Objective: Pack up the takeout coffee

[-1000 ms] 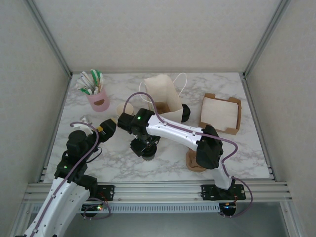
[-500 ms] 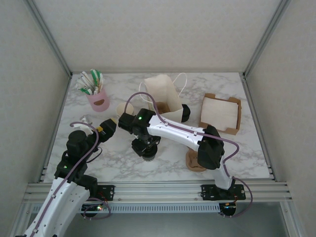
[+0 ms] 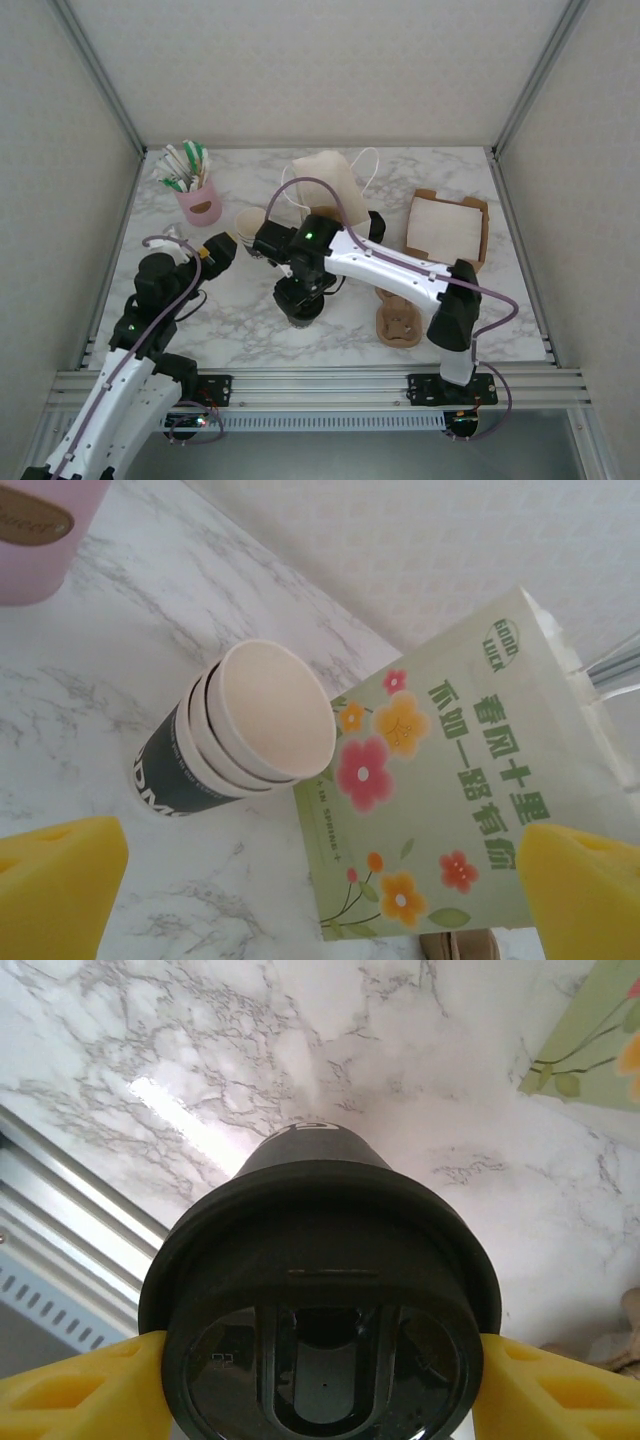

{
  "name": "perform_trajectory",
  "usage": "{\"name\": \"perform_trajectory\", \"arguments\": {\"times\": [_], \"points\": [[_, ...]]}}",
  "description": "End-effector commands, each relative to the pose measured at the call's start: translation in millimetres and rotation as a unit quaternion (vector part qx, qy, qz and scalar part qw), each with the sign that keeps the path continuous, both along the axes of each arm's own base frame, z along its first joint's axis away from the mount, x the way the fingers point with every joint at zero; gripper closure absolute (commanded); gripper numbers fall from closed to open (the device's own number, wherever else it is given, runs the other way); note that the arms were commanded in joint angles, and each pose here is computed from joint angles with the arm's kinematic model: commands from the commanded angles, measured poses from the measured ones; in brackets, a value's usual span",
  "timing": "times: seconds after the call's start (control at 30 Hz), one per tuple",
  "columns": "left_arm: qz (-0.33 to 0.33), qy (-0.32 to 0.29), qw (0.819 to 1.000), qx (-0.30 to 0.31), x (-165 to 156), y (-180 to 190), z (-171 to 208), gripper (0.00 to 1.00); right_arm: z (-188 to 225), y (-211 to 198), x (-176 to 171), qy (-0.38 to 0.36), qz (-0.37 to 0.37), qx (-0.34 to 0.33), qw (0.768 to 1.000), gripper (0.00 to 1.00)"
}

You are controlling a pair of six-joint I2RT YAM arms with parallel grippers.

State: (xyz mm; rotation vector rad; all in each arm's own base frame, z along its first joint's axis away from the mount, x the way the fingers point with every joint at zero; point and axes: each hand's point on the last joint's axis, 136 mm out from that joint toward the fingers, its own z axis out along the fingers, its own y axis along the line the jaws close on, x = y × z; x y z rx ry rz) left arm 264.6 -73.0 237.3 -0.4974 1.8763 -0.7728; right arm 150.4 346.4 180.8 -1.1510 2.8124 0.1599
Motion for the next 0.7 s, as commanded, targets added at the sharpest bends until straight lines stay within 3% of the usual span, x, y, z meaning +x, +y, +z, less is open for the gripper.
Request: {"name": "perform_trajectory", "arguments": {"times": [0.0,0.23,0.67], "points": [[0.004,-0.029,0.999,0.018,10.0,2.9,26.9,0.0,27.6,-13.4,-8.5,0.007,-0.013,0.02,1.0,0.29],[0.01,-0.032,0.999,0.031,36.8,0.9,50.2,0.0,67.2,-25.1,-13.6,-0.01,-0.018,0.059,0.998,0.29],[0.012,-0.043,0.998,0.043,116.7,-11.5,102.3,0.01,143.3,-46.1,-5.5,-0.078,-0.029,0.132,0.988,0.29]]}}
